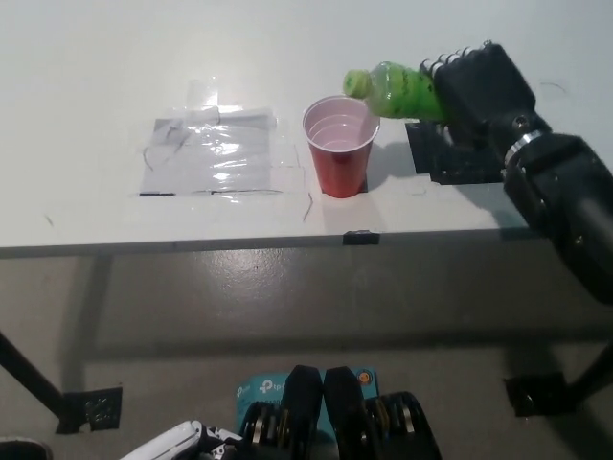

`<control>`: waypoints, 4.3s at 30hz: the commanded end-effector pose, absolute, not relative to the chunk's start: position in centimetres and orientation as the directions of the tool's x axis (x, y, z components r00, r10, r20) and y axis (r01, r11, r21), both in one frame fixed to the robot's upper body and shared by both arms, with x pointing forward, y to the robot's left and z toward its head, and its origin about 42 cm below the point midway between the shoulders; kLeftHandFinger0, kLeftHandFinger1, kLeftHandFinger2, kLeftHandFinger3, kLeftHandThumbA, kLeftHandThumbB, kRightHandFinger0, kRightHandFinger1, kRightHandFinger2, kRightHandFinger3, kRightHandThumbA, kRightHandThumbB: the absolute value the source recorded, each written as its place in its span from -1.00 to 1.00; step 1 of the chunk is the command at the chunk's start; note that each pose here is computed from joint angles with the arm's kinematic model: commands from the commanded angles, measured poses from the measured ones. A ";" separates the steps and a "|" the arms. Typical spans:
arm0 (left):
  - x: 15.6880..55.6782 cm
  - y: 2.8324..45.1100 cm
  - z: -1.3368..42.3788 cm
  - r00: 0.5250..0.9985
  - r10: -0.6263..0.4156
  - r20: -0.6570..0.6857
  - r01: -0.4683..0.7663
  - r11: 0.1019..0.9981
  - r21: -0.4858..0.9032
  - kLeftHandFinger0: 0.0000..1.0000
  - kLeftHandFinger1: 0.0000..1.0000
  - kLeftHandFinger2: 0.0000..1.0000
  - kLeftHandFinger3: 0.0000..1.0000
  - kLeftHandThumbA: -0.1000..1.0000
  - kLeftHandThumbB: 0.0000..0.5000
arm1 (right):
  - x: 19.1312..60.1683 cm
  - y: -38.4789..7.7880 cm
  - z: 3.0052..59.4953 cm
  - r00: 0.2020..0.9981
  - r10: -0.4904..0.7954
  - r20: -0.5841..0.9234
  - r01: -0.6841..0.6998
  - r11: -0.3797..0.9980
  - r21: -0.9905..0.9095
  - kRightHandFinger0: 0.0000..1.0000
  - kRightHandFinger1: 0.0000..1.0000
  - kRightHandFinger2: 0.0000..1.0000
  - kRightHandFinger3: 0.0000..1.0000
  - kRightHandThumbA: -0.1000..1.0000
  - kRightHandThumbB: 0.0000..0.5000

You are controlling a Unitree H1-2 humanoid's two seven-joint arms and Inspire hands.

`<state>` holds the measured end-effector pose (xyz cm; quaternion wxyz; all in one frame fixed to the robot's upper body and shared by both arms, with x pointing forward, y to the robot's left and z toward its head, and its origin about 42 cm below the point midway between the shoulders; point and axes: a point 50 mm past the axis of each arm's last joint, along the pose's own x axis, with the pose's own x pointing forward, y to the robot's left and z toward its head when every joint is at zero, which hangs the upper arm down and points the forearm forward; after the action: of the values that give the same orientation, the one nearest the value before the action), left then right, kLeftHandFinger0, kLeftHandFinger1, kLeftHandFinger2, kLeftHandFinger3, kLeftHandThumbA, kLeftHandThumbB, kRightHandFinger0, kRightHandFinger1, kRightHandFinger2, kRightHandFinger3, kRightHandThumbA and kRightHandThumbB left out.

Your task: The robot uses its right hand to pick up a bottle kept in the middle of the desk and tilt it into a cup kept next to it to pour water out

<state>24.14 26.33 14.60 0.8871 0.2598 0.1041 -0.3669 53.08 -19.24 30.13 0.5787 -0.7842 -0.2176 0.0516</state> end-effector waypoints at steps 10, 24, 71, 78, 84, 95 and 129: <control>24.3 26.8 16.0 0.706 -0.602 -0.373 0.707 0.576 0.410 0.37 0.50 0.58 1.00 1.00 0.87 | 54.0 -19.4 40.2 0.771 0.545 0.329 0.570 -0.359 -0.739 -1.00 -0.79 -0.29 -0.85 -1.00 -0.55; 24.5 27.1 16.2 0.704 -0.605 -0.371 0.709 0.573 0.412 0.40 0.53 0.60 1.00 1.00 0.83 | 53.5 -17.9 41.6 0.713 0.624 0.320 0.639 -0.390 -0.663 -1.00 -0.87 -0.48 -0.91 -0.95 -0.36; 23.9 27.0 16.0 0.697 -0.605 -0.385 0.717 0.566 0.407 0.38 0.50 0.60 1.00 1.00 0.90 | 53.4 -18.1 40.3 0.733 0.612 0.296 0.599 -0.375 -0.708 -1.00 -1.00 -0.83 -0.39 -1.00 -0.43; 23.7 27.0 15.9 0.695 -0.609 -0.382 0.718 0.569 0.401 0.40 0.53 0.62 1.00 1.00 0.79 | 53.5 -18.7 39.1 0.800 0.513 0.310 0.491 -0.263 -0.831 -1.00 -0.83 -0.36 -0.89 -0.83 -0.60; 23.7 26.9 15.8 0.694 -0.610 -0.382 0.719 0.566 0.403 0.40 0.52 0.61 1.00 1.00 0.80 | 53.2 -18.5 37.4 0.886 0.375 0.273 0.304 -0.024 -0.952 -1.00 -0.89 -0.39 -0.25 -0.85 -0.60; 23.6 26.8 15.8 0.695 -0.612 -0.378 0.719 0.573 0.394 0.41 0.52 0.59 1.00 1.00 0.78 | 52.8 -19.6 34.0 0.927 0.288 0.241 -0.039 0.713 -0.701 -1.00 -1.00 -1.00 -0.26 -1.00 -1.00; 23.1 26.8 15.2 0.703 -0.616 -0.355 0.710 0.581 0.398 0.32 0.47 0.57 1.00 1.00 0.90 | 50.8 -19.0 26.2 0.784 -0.056 0.618 0.308 0.899 -0.310 0.04 0.43 0.53 1.00 -0.64 -0.60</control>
<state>23.37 26.42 14.63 0.8868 0.2546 0.1150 -0.3681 50.38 -18.97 21.93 0.9592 -0.2129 -0.1825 -0.0359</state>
